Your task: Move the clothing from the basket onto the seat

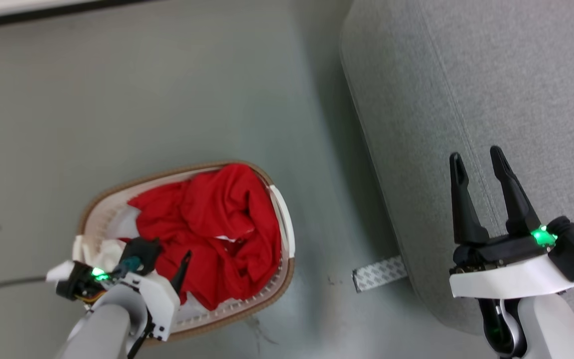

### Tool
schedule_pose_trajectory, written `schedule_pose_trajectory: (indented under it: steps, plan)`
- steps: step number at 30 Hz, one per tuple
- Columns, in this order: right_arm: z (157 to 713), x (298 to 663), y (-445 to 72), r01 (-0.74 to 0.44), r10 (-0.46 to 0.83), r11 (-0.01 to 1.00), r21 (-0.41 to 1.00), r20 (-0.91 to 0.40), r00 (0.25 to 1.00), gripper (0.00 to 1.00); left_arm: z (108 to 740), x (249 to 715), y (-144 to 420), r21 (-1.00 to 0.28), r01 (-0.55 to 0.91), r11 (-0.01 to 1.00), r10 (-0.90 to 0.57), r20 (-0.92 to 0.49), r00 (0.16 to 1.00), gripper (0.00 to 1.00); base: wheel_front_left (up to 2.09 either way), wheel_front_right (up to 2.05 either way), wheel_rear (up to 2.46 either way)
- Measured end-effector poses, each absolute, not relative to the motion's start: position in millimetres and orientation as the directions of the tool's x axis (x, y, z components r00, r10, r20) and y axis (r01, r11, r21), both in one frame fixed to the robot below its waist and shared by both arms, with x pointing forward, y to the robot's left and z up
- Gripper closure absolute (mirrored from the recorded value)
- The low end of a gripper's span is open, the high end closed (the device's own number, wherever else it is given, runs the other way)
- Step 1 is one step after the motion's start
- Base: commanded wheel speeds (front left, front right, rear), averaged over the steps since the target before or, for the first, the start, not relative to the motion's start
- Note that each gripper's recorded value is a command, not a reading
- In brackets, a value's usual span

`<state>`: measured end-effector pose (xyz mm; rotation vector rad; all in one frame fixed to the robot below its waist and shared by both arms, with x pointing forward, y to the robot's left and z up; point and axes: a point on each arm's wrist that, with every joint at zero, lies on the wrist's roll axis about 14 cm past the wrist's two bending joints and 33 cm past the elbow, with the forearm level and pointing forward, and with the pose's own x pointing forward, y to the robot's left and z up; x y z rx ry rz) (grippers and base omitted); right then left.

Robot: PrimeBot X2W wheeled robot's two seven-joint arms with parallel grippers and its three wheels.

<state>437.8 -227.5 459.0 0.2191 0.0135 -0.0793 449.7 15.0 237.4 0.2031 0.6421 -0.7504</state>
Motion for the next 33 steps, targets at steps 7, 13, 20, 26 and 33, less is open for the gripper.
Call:
schedule_pose_trajectory:
  steps: [7, 13, 20, 26, 33]
  plan:
    - [445, 449, -228, 0.084, -0.075, 0.966, 0.243, -0.048, 0.996, 0.0, 187, 437, 1, -0.099, 0.748, 0.657, -0.554, -0.736, 0.389, 0.0, 0.0, 0.0, 0.0]
    - [438, 458, -226, 0.076, -0.064, 0.963, 0.259, -0.056, 0.996, 0.0, 149, 434, -3, -0.114, 0.79, 0.602, -0.51, -0.817, 0.27, 0.0, 0.0, 0.0, 0.0]
    - [421, 461, -228, 0.088, -0.065, 0.963, 0.255, -0.097, 0.993, 0.0, 106, 424, 3, -0.142, 0.808, 0.572, -0.406, -0.905, 0.128, 0.0, 0.0, 0.0, 0.0]
    - [410, 460, -234, 0.111, -0.082, 0.962, 0.25, -0.126, 0.989, 0.0, 92, 424, -4, -0.159, 0.812, 0.561, -0.392, -0.915, 0.091, 0.22, 0.0, 0.0, 0.0]
    - [421, 460, -234, 0.104, -0.08, 0.964, 0.247, -0.103, 0.991, 0.0, 107, 422, -4, -0.164, 0.798, 0.581, -0.406, -0.907, 0.109, 1.0, 0.0, 0.0, 0.0]
